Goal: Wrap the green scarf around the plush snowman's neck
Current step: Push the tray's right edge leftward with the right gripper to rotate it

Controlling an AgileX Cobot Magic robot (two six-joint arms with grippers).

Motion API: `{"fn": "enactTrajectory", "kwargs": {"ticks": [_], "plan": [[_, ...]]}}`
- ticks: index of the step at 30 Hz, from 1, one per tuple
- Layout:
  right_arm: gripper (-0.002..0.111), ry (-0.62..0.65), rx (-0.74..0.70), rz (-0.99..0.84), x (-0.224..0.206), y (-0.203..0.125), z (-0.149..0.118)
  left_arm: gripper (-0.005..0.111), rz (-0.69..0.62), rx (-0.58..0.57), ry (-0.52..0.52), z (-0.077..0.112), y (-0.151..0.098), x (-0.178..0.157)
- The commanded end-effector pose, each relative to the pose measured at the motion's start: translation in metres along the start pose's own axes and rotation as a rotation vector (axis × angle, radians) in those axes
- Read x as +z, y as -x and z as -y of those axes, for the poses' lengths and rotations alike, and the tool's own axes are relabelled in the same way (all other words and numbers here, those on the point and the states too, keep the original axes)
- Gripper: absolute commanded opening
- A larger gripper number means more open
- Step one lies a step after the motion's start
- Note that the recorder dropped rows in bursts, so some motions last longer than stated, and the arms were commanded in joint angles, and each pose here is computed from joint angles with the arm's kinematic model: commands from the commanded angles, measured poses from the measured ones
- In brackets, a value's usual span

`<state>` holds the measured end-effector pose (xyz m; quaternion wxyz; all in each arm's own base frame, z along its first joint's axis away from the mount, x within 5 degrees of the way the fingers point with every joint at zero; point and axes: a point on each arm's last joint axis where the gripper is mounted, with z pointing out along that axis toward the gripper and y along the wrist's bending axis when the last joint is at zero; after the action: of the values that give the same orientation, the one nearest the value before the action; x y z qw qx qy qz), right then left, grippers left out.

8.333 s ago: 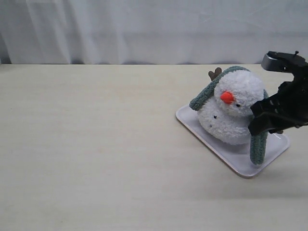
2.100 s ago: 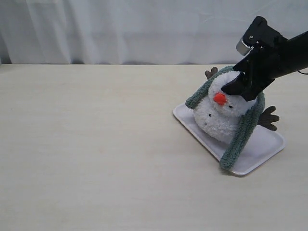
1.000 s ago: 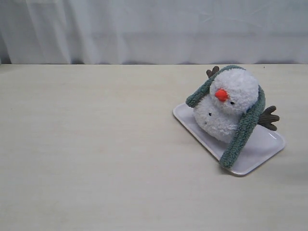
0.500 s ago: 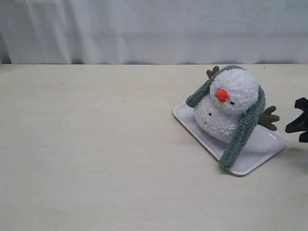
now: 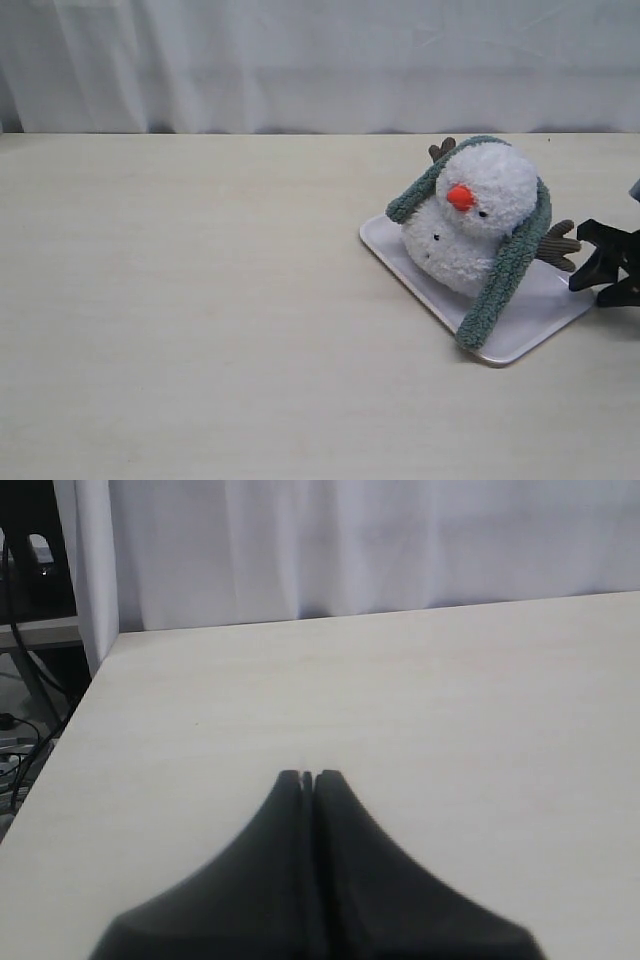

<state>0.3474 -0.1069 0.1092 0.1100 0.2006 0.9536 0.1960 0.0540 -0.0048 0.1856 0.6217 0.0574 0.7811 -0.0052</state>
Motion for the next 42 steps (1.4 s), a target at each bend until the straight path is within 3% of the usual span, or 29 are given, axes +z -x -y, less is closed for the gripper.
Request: {"fn": "enactTrajectory", "kwargs": {"ticks": [1,8,11,18,28,38,42], "plan": [[0.037,-0.030,-0.015,0.000,0.010,0.004,0.003,0.000,0.006,0.000,0.000,0.000,0.000,0.000],[0.010,0.015,-0.080,-0.044,0.020,0.009,0.003,0.000,0.006,0.000,0.000,0.000,0.000,0.000],[0.004,0.021,-0.134,-0.040,0.021,0.014,0.001,0.000,0.006,0.000,0.000,0.000,0.000,0.000],[0.004,0.004,-0.315,0.019,0.023,0.026,-0.020,0.000,0.006,0.000,0.000,0.000,0.000,0.000],[0.004,-0.029,-0.781,0.000,0.040,0.018,-0.055,0.000,0.006,0.000,0.000,0.000,0.000,0.000],[0.004,-0.173,-0.897,0.153,0.035,0.034,-0.059,0.000,0.006,0.000,0.000,0.000,0.000,0.000],[0.008,-0.183,-1.022,0.167,0.036,0.035,-0.067,0.000,0.006,0.000,0.000,0.000,0.000,0.000]]}}
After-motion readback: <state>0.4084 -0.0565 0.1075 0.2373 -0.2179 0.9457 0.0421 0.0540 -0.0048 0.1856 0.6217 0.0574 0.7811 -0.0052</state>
